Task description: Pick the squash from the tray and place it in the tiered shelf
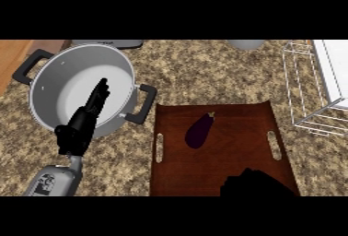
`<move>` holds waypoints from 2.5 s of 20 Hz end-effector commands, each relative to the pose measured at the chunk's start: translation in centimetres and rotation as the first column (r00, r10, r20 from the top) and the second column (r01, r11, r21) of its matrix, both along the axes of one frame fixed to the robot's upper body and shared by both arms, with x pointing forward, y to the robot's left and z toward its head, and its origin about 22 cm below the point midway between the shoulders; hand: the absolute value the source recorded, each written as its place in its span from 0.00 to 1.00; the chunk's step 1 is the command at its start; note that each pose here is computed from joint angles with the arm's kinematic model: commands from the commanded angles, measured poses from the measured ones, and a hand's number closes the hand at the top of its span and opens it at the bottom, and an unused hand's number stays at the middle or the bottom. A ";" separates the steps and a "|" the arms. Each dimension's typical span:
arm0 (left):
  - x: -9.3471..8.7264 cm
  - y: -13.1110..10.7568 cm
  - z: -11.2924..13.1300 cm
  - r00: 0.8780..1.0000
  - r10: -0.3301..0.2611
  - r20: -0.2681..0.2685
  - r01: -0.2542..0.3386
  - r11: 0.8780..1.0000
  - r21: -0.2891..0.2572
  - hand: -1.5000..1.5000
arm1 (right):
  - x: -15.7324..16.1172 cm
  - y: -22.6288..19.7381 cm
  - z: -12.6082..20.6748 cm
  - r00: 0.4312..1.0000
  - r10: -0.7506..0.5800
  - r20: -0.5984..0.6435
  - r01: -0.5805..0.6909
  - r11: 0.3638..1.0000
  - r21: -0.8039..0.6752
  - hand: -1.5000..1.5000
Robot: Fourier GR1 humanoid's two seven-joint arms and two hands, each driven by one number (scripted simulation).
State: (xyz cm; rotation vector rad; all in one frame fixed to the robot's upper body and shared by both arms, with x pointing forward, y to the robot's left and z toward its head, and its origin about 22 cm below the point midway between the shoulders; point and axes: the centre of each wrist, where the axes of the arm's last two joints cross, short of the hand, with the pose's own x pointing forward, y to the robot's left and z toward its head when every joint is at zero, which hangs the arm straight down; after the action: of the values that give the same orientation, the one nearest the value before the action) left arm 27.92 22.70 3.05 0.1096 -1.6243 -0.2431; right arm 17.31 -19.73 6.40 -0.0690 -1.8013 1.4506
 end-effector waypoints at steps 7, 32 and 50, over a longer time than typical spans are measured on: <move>-0.8 1.1 -0.7 0.998 0.064 -0.028 -0.064 0.998 0.001 0.50 | 3.6 -7.7 7.0 0.990 0.008 0.140 -0.036 0.980 0.195 1.00; 0.3 -2.7 -1.1 0.997 -0.070 -0.022 0.070 0.998 0.003 0.50 | 5.7 -35.3 24.5 0.917 -0.289 0.274 0.118 0.854 0.506 1.00; 1.2 -2.9 -0.6 0.996 -0.083 -0.026 0.083 0.996 0.012 0.50 | 12.6 -31.9 18.4 0.952 -0.219 0.213 0.035 0.770 0.636 1.00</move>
State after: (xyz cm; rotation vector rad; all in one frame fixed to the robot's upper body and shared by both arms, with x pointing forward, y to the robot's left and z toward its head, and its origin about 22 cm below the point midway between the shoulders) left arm 29.04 20.08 3.54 0.0467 -1.6450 -0.3142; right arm 28.15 -52.73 26.52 -0.4658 -2.3199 0.7313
